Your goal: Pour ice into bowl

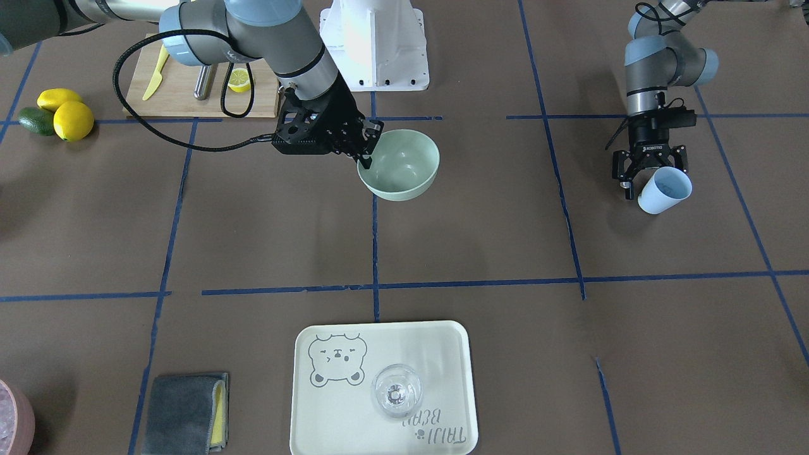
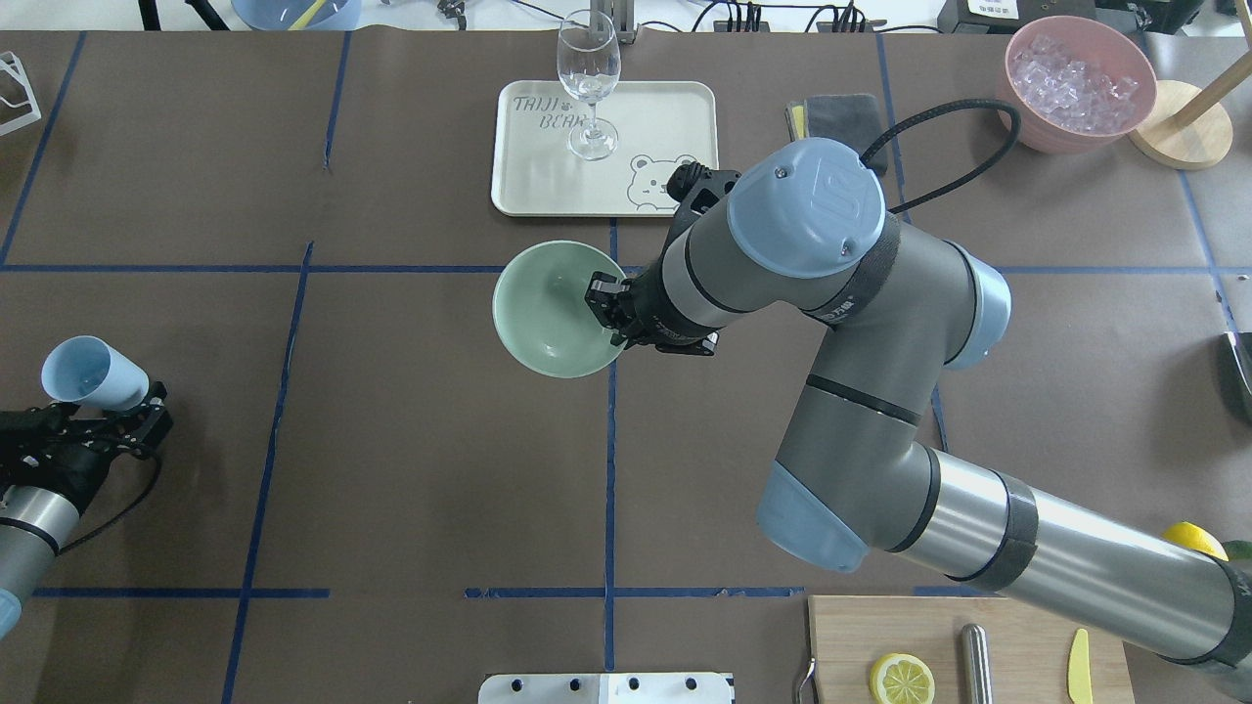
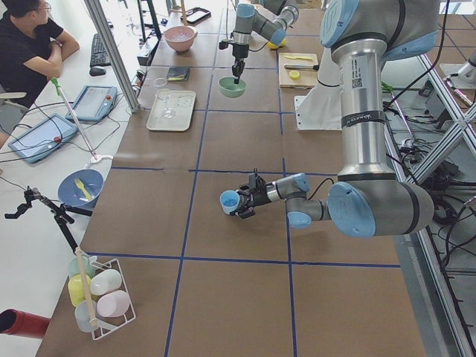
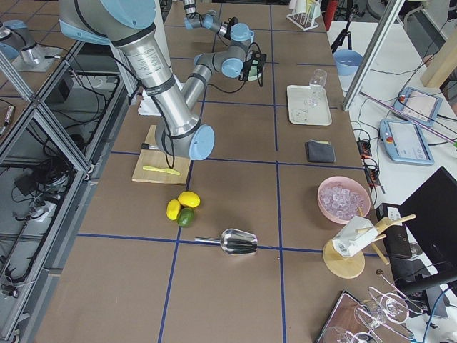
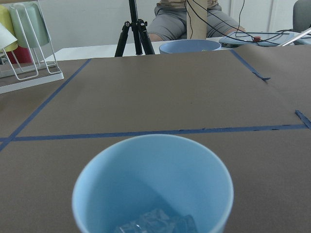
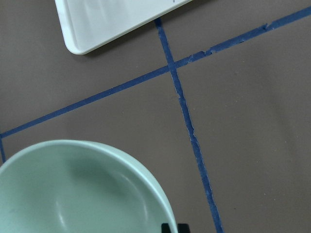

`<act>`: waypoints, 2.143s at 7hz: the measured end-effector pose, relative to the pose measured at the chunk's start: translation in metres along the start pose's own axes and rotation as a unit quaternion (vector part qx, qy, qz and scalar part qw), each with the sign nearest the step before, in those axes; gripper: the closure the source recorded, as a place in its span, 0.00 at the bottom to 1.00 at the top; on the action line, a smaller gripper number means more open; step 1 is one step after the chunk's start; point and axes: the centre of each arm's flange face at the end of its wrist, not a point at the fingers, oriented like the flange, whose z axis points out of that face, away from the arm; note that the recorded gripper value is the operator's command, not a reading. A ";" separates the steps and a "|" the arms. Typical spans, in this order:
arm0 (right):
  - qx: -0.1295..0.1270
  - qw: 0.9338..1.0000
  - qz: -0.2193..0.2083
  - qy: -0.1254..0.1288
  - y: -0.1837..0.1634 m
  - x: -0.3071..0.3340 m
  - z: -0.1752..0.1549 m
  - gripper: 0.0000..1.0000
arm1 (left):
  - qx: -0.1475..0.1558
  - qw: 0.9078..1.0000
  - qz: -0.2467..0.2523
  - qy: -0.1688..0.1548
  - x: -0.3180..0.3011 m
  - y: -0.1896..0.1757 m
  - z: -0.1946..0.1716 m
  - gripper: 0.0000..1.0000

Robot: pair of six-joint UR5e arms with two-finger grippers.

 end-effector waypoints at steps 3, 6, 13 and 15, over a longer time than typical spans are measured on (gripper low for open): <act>0.000 1.000 -0.001 0.001 0.003 0.001 0.003 1.00 | 0.019 1.000 0.005 -0.009 0.003 -0.017 0.012 0.06; 0.000 1.000 -0.005 0.002 0.012 0.000 0.008 1.00 | 0.028 1.000 0.002 -0.015 0.003 -0.026 0.018 1.00; 0.031 0.998 -0.026 0.045 0.049 -0.060 0.107 1.00 | 0.065 0.996 0.045 0.033 0.048 -0.152 0.002 1.00; 0.035 0.997 -0.031 0.055 0.055 -0.085 0.145 0.19 | 0.071 0.995 0.064 0.039 0.053 -0.168 0.000 1.00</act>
